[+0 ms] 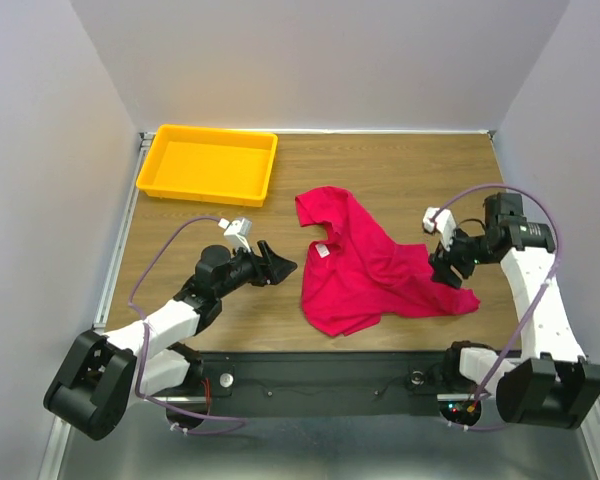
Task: Fold and stack the t-shirts
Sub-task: Flatten the tshirt out
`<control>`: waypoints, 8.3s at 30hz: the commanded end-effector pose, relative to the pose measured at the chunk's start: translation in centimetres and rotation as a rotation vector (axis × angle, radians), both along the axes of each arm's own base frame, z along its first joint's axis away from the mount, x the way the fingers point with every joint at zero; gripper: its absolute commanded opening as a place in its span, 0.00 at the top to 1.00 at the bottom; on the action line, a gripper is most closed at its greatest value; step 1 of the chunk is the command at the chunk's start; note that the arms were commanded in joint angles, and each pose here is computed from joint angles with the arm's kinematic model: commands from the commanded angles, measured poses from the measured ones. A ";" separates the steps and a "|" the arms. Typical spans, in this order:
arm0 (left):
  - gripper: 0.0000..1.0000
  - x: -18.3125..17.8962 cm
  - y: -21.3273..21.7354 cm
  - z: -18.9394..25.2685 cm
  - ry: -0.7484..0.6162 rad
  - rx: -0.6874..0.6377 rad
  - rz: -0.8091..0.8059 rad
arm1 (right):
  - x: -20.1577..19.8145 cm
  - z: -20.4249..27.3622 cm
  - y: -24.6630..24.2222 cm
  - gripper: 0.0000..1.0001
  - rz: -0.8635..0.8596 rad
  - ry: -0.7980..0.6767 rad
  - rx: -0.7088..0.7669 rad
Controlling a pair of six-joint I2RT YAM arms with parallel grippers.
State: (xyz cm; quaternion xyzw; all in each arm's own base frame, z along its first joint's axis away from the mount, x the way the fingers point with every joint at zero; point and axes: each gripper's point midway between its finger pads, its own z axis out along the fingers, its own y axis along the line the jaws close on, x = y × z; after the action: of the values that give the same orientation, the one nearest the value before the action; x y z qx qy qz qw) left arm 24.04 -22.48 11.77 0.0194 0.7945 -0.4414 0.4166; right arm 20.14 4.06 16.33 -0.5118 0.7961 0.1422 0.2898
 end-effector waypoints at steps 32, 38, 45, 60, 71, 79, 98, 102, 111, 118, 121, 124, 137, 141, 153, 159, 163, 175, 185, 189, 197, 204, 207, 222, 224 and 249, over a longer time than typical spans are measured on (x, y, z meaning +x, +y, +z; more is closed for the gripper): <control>0.21 0.2 -0.8 1.6 -0.061 -0.049 -0.032 | 14.2 -5.2 1.5 0.99 -0.565 0.122 0.157; 0.21 0.6 -1.1 1.5 -0.057 -0.044 -0.040 | 16.9 0.7 -0.6 0.99 -0.613 -0.111 0.115; 0.21 0.7 -1.6 1.4 -0.052 -0.042 -0.051 | 20.0 3.0 -2.1 0.99 -0.631 -0.347 0.002; 0.21 0.4 -1.5 1.0 -0.038 -0.029 -0.052 | -0.8 -2.2 7.0 0.53 0.172 0.035 0.133; 0.21 1.0 -1.6 2.3 -0.068 -0.033 -0.042 | 9.0 -0.1 4.9 0.35 -0.281 0.035 0.175; 0.21 0.7 -1.2 2.3 -0.077 -0.031 -0.033 | 7.1 -2.0 3.8 0.33 -0.055 0.043 0.041; 0.21 0.4 -1.2 2.2 -0.076 -0.035 -0.038 | 5.1 -7.1 3.2 0.44 0.274 0.203 -0.030; 0.21 0.4 -1.0 2.0 -0.071 -0.032 -0.031 | 5.6 -5.9 5.2 0.84 0.255 0.214 0.006; 0.21 0.4 -1.0 2.1 -0.072 -0.035 -0.028 | 3.3 -3.8 16.5 0.99 0.146 0.203 -0.056; 0.21 0.1 -0.8 1.8 -0.068 -0.029 -0.026 | 2.3 -6.7 16.0 0.42 0.088 0.278 -0.109; 0.21 0.1 -0.7 1.8 -0.068 -0.026 -0.023 | 4.1 -3.8 16.0 0.33 0.072 0.162 -0.092; 0.21 0.2 -0.7 1.9 -0.072 -0.025 -0.021 | 5.3 -2.1 15.2 0.31 0.124 0.065 -0.091; 0.21 0.3 -0.6 2.2 -0.081 -0.027 -0.013 | 7.2 -5.8 16.5 0.30 0.587 -0.059 -0.023; 0.21 0.2 -0.4 2.3 -0.084 -0.034 -0.004 | 10.0 -6.7 15.6 0.30 0.559 -0.051 -0.019; 0.21 -0.2 -0.2 1.5 -0.072 -0.029 -0.004 | 11.0 -9.3 17.9 0.32 0.546 0.080 0.080; 0.21 -0.2 -0.2 1.4 -0.068 -0.030 -0.005 | 11.4 -10.9 17.9 0.34 0.527 0.124 0.065; 0.21 -0.3 -0.2 1.3 -0.068 -0.028 -0.004 | 11.0 -11.4 17.9 0.39 0.520 0.148 0.065; 0.21 -0.3 -0.1 1.4 -0.070 -0.031 -0.003 | 10.7 -6.6 17.7 0.87 0.458 0.066 0.090; 0.21 -0.4 -0.2 1.5 -0.073 -0.034 -0.008 | 7.4 -7.2 17.9 0.49 0.449 0.183 0.155; 0.21 -0.5 -0.1 1.3 -0.069 -0.032 -0.008 | 5.3 -9.6 17.8 0.46 0.494 0.258 0.119; 0.21 -0.5 -0.1 1.3 -0.069 -0.034 -0.003 | 6.1 -11.8 18.1 0.39 0.498 0.295 0.079; 0.21 -0.6 0.0 1.1 -0.064 -0.032 -0.002 | 6.7 -12.6 17.8 0.27 0.493 0.274 0.054; 0.21 -0.6 0.0 1.1 -0.063 -0.031 -0.004 | 7.1 -12.7 17.8 0.26 0.485 0.255 0.047; 0.21 -0.5 -0.1 1.3 -0.066 -0.035 -0.007 | 7.4 -9.8 17.8 0.99 0.442 0.191 0.063; 0.21 -0.5 -0.2 1.4 -0.066 -0.036 -0.006 | 7.4 -8.5 17.9 0.99 0.436 0.160 0.072; 0.21 3.3 -2.2 5.1 -0.157 -0.018 -0.026 | 11.8 1.7 10.6 0.99 -0.098 -0.154 0.059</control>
State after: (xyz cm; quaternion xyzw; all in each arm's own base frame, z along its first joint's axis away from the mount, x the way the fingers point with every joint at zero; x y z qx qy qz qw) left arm 24.89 -23.19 12.29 0.0316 0.7939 -0.4367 0.4219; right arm 30.10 16.22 16.22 -0.5264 0.7736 0.1482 0.3200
